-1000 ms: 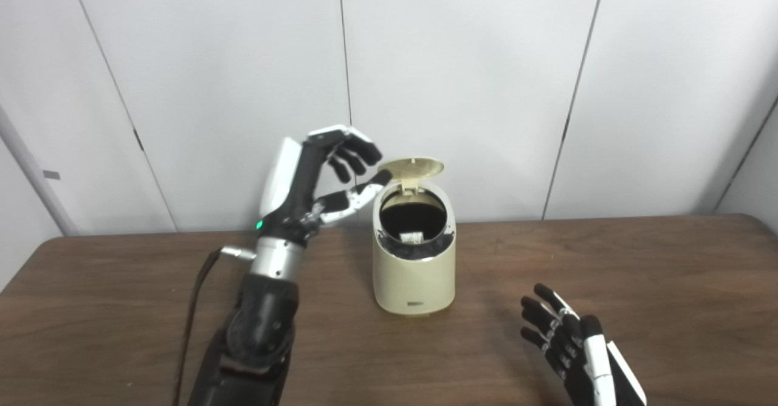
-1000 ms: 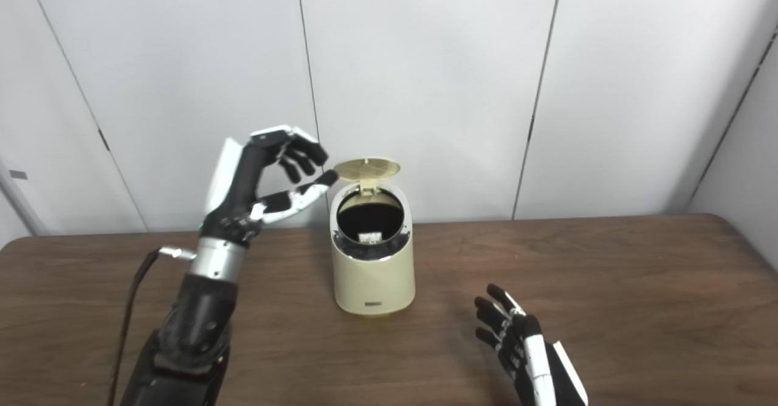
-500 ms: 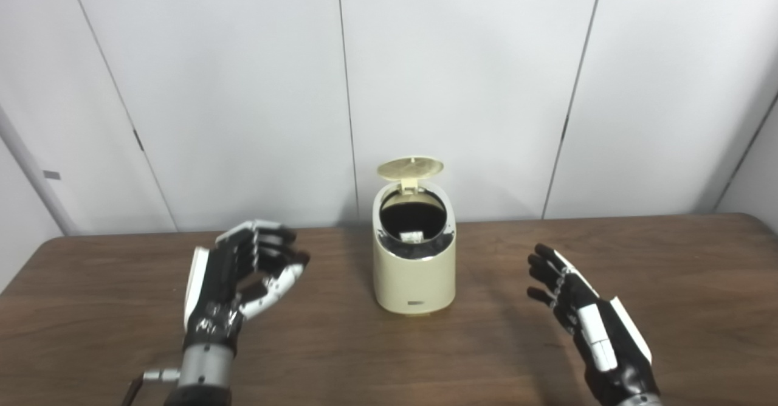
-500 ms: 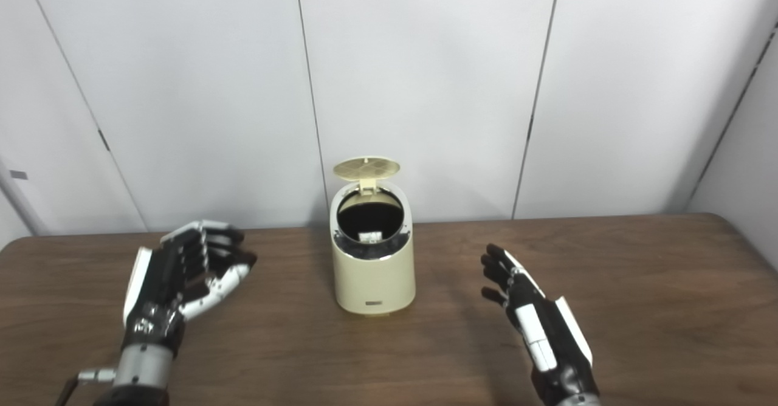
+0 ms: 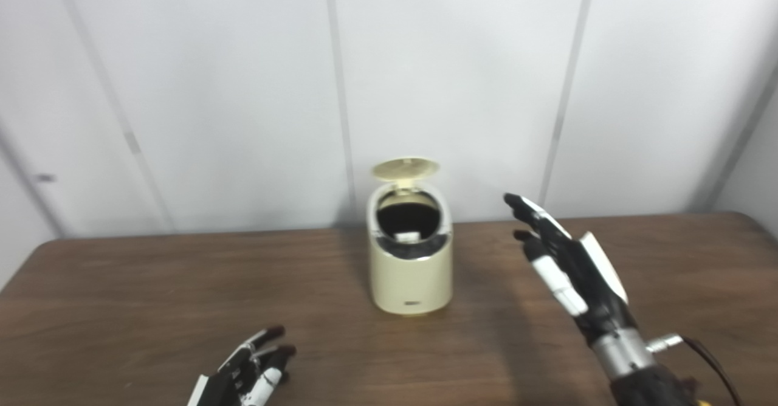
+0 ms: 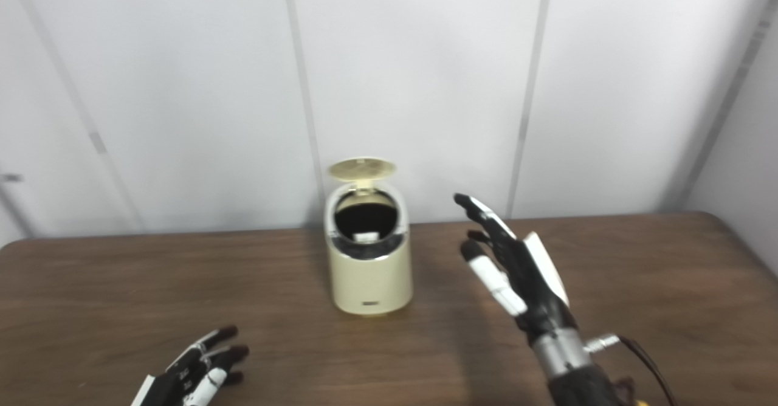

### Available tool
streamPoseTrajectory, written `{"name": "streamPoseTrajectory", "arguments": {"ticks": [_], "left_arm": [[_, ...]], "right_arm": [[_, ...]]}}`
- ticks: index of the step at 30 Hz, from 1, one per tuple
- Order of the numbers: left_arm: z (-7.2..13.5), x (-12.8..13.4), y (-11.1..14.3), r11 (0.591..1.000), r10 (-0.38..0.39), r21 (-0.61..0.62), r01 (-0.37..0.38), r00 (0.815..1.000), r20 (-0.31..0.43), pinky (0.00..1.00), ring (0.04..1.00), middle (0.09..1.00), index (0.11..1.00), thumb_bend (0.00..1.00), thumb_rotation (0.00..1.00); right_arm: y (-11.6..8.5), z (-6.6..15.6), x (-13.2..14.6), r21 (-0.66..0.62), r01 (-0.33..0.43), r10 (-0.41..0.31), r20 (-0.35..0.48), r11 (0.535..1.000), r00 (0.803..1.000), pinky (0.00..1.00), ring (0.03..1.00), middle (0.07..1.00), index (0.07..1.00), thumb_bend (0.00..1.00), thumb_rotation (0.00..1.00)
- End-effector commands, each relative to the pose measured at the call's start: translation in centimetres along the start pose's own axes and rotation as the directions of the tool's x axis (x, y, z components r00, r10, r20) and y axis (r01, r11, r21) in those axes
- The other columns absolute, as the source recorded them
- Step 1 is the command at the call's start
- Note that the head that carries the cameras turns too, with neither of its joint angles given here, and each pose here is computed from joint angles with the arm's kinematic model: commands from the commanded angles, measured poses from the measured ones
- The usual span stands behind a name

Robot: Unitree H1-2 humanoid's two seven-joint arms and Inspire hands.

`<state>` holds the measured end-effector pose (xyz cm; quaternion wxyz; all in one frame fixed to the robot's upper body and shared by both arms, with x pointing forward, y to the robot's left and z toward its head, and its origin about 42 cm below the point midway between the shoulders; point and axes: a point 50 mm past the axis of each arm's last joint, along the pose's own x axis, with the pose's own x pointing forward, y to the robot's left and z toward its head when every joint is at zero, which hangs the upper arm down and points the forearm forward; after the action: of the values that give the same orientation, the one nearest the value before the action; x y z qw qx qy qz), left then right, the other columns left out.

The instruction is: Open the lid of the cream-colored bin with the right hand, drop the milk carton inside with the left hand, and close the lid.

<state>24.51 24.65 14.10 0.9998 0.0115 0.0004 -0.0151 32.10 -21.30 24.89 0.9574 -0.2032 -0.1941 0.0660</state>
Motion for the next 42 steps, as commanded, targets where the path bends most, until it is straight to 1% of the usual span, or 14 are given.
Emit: {"name": "streamPoseTrajectory", "arguments": {"ticks": [1, 4, 6, 9, 13, 17, 22, 25, 31, 39, 42], "left_arm": [[1.1, 0.9, -0.5, 1.0, -0.011, -0.004, 0.011, 0.997, 0.082, 0.99, 0.974, 0.994, 1.0, 0.45, 0.88], [0.5, 0.8, -0.5, 1.0, -0.011, -0.001, 0.011, 0.997, 0.072, 0.99, 0.986, 0.999, 1.0, 0.47, 0.89], [0.0, 0.8, -0.4, 1.0, -0.006, -0.005, 0.007, 0.998, 0.063, 1.0, 0.987, 0.998, 1.0, 0.47, 0.89], [-0.7, 0.7, -0.4, 1.0, 0.008, -0.018, -0.007, 0.999, 0.041, 1.0, 0.989, 0.999, 1.0, 0.47, 0.89], [-1.3, 0.4, -0.4, 1.0, 0.009, -0.025, -0.008, 1.0, 0.023, 1.0, 0.993, 1.0, 1.0, 0.47, 0.91], [-1.8, 0.4, -0.4, 0.999, 0.011, -0.034, -0.01, 1.0, 0.015, 1.0, 0.999, 1.0, 1.0, 0.49, 0.89], [-2.2, 0.4, -0.4, 0.999, 0.018, -0.034, -0.017, 1.0, 0.018, 1.0, 0.997, 1.0, 1.0, 0.5, 0.88], [-2.2, 0.5, -0.4, 0.999, 0.017, -0.033, -0.017, 1.0, 0.024, 1.0, 1.0, 1.0, 1.0, 0.5, 0.9], [-2.2, 0.5, -0.4, 0.999, 0.022, -0.028, -0.021, 0.999, 0.034, 1.0, 0.994, 1.0, 1.0, 0.51, 0.9], [-2.6, 0.4, -0.3, 0.999, 0.032, -0.019, -0.031, 0.999, 0.025, 1.0, 0.995, 1.0, 1.0, 0.51, 0.89], [-2.9, 0.5, -0.3, 1.0, 0.026, -0.01, -0.026, 0.999, 0.032, 1.0, 0.995, 1.0, 1.0, 0.5, 0.91]], "right_arm": [[-0.9, 1.2, 0.6, -0.029, 0.026, -0.025, 0.042, 0.999, 0.999, 0.85, 0.933, 0.943, 0.913, 0.59, 1.0], [-1.1, 1.6, 1.5, -0.03, 0.033, -0.032, 0.04, 0.999, 0.999, 0.85, 0.931, 0.941, 0.907, 0.63, 1.0], [-1.3, 2.0, 2.0, -0.039, 0.039, -0.038, 0.034, 0.998, 0.999, 0.85, 0.936, 0.945, 0.908, 0.64, 1.0], [-1.5, 2.5, 2.8, -0.053, 0.043, -0.042, 0.036, 0.998, 0.998, 0.85, 0.936, 0.947, 0.912, 0.63, 1.0], [-1.6, 2.8, 3.4, -0.062, 0.038, -0.035, 0.048, 0.997, 0.998, 0.86, 0.939, 0.945, 0.907, 0.62, 1.0], [-1.8, 3.0, 4.0, -0.085, 0.039, -0.033, 0.07, 0.996, 0.997, 0.86, 0.936, 0.941, 0.909, 0.6, 1.0], [-2.1, 2.9, 4.4, -0.089, 0.057, -0.051, 0.071, 0.994, 0.996, 0.86, 0.93, 0.933, 0.898, 0.62, 1.0], [-2.2, 2.7, 4.5, -0.093, 0.058, -0.052, 0.07, 0.994, 0.996, 0.86, 0.925, 0.93, 0.898, 0.64, 1.0], [-2.5, 2.4, 4.5, -0.1, 0.058, -0.052, 0.068, 0.993, 0.996, 0.84, 0.917, 0.924, 0.896, 0.64, 1.0], [-2.7, 2.2, 5.0, -0.102, 0.059, -0.05, 0.094, 0.993, 0.994, 0.84, 0.918, 0.924, 0.897, 0.62, 1.0], [-2.9, 2.1, 5.4, -0.095, 0.059, -0.05, 0.097, 0.994, 0.994, 0.86, 0.927, 0.93, 0.903, 0.61, 1.0]]}}
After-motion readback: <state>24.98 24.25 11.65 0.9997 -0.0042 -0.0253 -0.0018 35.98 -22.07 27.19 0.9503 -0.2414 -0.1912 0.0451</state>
